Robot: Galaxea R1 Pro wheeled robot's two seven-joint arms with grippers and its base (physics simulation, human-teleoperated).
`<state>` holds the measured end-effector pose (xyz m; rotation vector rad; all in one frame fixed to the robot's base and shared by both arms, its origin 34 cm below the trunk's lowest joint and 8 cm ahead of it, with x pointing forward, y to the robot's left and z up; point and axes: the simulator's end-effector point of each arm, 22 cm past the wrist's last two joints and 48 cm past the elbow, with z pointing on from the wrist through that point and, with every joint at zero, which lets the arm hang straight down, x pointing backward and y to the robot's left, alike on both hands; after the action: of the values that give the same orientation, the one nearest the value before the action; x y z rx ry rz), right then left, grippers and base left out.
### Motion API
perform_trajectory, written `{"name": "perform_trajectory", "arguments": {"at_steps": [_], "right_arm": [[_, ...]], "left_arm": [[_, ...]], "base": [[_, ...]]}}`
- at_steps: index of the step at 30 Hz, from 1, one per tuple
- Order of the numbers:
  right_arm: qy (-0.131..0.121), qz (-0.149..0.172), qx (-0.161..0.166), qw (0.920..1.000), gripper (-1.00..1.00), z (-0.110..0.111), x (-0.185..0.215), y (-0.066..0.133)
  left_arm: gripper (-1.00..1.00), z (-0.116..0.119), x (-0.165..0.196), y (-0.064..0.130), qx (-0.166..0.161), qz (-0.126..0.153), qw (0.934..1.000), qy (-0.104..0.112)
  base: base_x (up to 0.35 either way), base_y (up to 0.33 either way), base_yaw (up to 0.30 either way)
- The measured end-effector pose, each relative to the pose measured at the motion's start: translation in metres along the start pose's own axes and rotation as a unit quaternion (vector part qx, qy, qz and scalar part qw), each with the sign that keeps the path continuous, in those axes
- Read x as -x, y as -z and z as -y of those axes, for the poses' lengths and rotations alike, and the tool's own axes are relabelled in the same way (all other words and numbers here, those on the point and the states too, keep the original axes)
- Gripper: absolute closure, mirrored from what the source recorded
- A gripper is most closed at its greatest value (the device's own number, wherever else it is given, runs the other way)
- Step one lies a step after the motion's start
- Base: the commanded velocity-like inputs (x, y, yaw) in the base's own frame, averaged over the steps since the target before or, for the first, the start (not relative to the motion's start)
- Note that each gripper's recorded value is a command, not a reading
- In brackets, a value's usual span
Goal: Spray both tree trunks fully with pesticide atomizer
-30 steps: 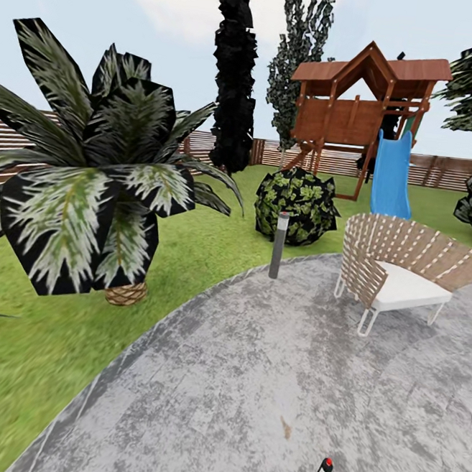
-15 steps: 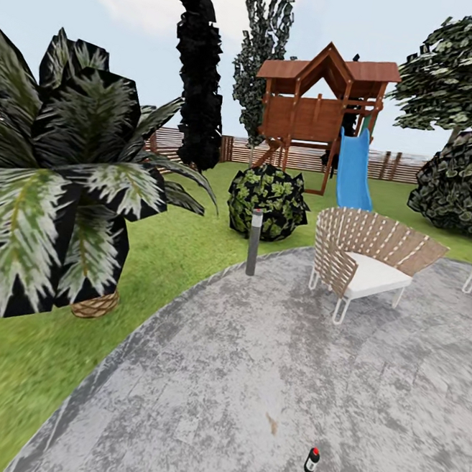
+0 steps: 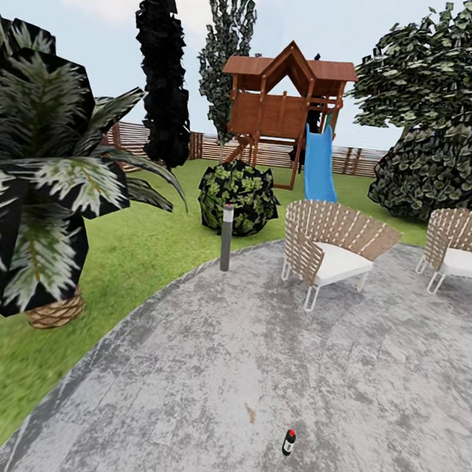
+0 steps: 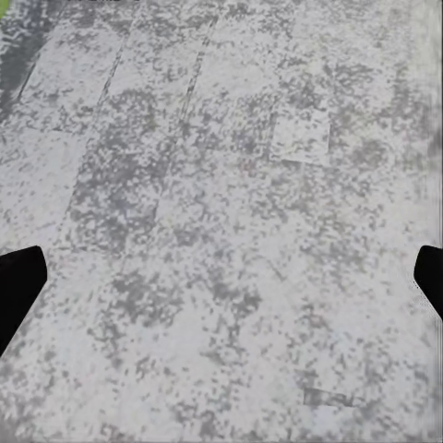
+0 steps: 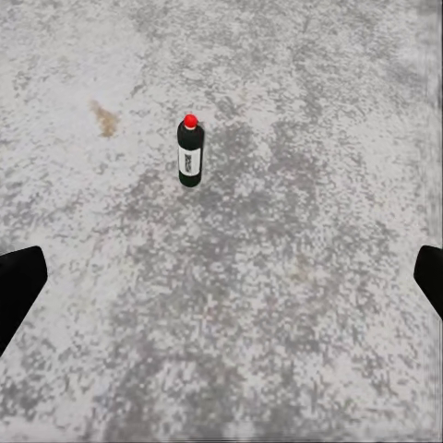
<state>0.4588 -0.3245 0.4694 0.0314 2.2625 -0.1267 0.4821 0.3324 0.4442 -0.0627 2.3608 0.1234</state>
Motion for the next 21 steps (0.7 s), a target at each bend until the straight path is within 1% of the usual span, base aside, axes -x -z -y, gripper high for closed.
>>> {"name": "perform_trajectory", "arguments": {"at_steps": [3,6,21], "right_arm": [[0.0,0.0,0.0,1.0,-1.0,-0.001,-0.005,-0.003],[0.0,0.0,0.0,1.0,-1.0,-0.001,-0.01,-0.006],[0.004,-0.006,0.004,1.0,-1.0,-0.005,-0.042,-0.021]], "left_arm": [[-1.0,0.0,-0.005,-0.004,0.0,0.0,1.0,0.0],[-1.0,0.001,-0.009,-0.007,0.0,0.0,1.0,0.0],[-1.0,0.002,-0.034,-0.025,0.0,0.0,1.0,0.0]], "base": [[0.0,0.0,-0.267],[0.0,0.0,-0.122],[0.0,0.0,-0.008]]}}
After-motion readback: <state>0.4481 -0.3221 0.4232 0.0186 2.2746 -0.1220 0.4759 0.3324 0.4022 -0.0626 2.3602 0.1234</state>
